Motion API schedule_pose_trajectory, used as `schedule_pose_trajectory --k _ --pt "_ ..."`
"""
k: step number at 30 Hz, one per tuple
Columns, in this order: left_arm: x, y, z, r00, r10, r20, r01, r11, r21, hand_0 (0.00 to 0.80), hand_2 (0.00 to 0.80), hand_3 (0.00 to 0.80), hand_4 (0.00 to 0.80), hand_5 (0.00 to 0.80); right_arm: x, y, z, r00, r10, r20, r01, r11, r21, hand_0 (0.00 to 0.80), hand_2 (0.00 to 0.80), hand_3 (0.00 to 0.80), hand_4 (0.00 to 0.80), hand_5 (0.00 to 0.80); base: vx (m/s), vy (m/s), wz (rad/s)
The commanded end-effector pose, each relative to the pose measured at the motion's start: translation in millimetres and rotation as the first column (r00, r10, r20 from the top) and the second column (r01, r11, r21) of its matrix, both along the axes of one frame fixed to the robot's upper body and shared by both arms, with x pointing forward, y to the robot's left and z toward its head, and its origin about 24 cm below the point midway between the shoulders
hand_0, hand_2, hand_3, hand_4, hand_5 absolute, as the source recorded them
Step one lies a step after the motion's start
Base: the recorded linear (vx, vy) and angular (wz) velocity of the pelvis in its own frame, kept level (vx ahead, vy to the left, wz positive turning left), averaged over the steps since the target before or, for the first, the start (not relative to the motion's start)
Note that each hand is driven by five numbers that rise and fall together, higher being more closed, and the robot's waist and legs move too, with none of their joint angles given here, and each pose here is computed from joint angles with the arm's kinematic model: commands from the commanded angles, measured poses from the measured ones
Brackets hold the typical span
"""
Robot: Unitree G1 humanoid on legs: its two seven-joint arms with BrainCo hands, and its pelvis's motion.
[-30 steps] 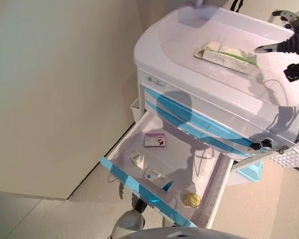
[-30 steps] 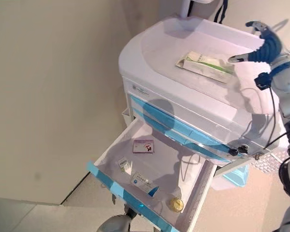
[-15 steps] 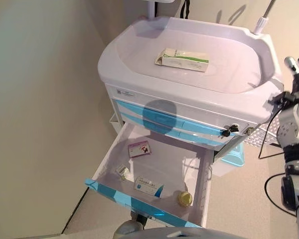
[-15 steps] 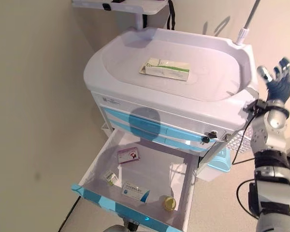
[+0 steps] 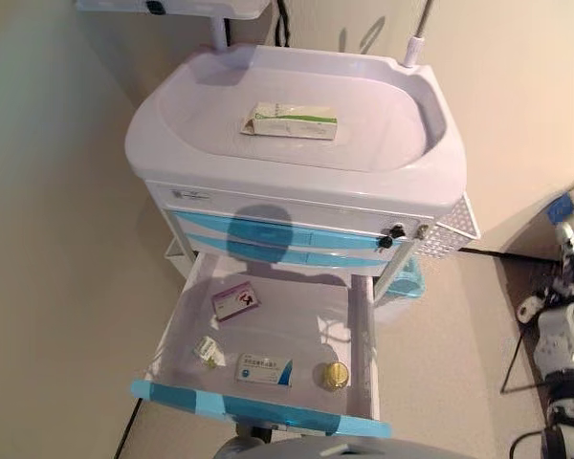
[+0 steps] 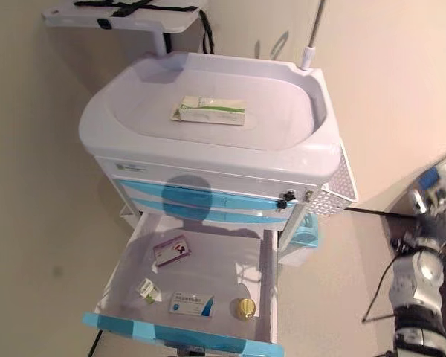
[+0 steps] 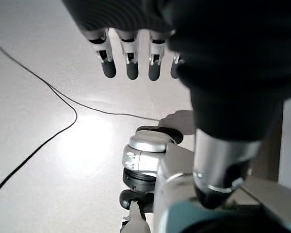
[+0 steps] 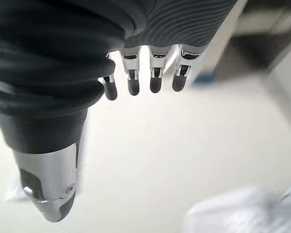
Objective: Open the drawer and pick up the medicine
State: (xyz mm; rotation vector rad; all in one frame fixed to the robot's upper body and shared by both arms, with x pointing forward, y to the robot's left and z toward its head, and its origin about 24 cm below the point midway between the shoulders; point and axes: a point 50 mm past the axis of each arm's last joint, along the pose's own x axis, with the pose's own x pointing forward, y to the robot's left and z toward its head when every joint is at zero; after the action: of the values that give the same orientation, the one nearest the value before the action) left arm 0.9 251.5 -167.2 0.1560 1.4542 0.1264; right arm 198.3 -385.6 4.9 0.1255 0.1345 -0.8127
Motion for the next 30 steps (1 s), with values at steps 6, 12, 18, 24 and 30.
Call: schedule_pose_trajectory --k 6,12,18,24,30 --pt "3 -2 -2 0.999 -0.012 -0.031 0.013 1.0 0.011 0.0 0.0 0.0 0.0 0.0 -52 28 -74 0.752 0.26 -0.606 -0.344 0.939 -0.024 0.0 0.0 0.0 0.0 0.0 0.001 -0.014 -0.19" --pt "5 -2 -2 0.999 -0.019 -0.027 0.019 1.0 0.017 0.0 0.0 0.0 0.0 0.0 -88 66 -118 0.495 0.423 -0.758 -0.472 0.864 0.174 0.0 0.0 0.0 0.0 0.0 0.002 -0.019 -0.08" --pt "25 0 0 0.999 -0.007 0.046 0.005 0.999 0.032 0.0 0.0 0.0 0.0 0.0 -68 83 -120 0.434 0.492 -0.755 -0.572 0.798 0.191 0.0 0.0 0.0 0.0 0.0 -0.117 0.024 -0.13" --pt "49 3 3 0.993 -0.016 0.117 0.009 0.998 0.057 0.0 0.0 0.0 0.0 0.0 -38 99 -117 0.461 0.522 -0.718 -0.606 0.776 0.175 0.0 0.0 0.0 0.0 0.0 -0.195 0.03 -0.08" --pt "68 4 7 0.983 -0.062 0.172 0.051 0.996 0.068 0.0 0.0 0.0 0.0 0.0 -28 107 -115 0.471 0.536 -0.7 -0.623 0.764 0.167 0.0 0.0 0.0 0.0 0.0 -0.119 -0.015 0.18"
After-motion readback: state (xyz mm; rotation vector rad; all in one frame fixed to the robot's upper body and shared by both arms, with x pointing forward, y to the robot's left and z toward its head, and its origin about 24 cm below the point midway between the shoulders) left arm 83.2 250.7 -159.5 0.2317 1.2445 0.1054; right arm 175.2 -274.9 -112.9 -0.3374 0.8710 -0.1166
